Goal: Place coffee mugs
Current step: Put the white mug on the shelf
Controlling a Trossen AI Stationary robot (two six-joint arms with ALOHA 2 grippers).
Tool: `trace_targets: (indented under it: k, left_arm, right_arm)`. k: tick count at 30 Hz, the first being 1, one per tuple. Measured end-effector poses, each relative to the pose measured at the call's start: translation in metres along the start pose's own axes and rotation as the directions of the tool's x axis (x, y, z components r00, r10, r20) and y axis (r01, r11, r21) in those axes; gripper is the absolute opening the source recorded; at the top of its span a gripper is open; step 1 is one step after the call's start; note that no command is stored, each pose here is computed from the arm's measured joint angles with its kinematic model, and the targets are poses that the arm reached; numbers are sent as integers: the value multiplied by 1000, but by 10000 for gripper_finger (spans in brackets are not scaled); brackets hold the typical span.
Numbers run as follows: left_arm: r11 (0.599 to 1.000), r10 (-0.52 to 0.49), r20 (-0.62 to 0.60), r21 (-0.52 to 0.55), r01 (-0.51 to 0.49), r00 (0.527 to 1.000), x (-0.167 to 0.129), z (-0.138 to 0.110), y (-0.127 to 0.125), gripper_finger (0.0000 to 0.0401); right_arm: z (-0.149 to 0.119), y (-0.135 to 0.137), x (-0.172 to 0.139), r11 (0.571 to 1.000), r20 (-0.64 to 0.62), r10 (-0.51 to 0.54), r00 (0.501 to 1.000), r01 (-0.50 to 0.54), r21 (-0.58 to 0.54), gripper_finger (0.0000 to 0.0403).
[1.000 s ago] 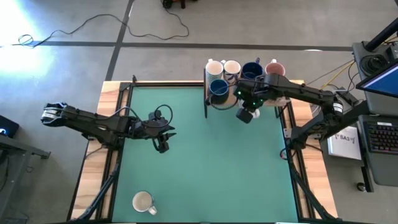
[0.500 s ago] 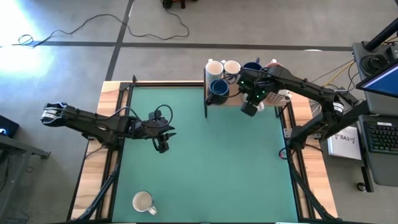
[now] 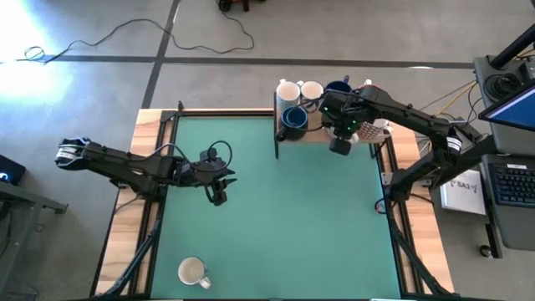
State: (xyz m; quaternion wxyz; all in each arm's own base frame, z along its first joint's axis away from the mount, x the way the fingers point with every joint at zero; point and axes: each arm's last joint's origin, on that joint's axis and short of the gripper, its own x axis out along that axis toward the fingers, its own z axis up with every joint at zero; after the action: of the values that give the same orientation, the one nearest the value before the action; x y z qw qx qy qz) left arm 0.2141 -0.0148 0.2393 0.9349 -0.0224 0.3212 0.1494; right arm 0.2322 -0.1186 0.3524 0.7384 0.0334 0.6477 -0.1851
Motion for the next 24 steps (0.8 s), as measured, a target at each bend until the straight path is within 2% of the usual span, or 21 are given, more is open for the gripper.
trace_targets:
  k: [7,24]
  left_arm:
    - [1000,0,0,0,0,1000,0,0,0,95]
    - [1000,0,0,0,0,1000,0,0,0,95]
  right_arm:
    - [-6,3,-1,998,-56,55,997,-54,17,13]
    - [-8,3,-2,998,-74,70,995,-69,14,13]
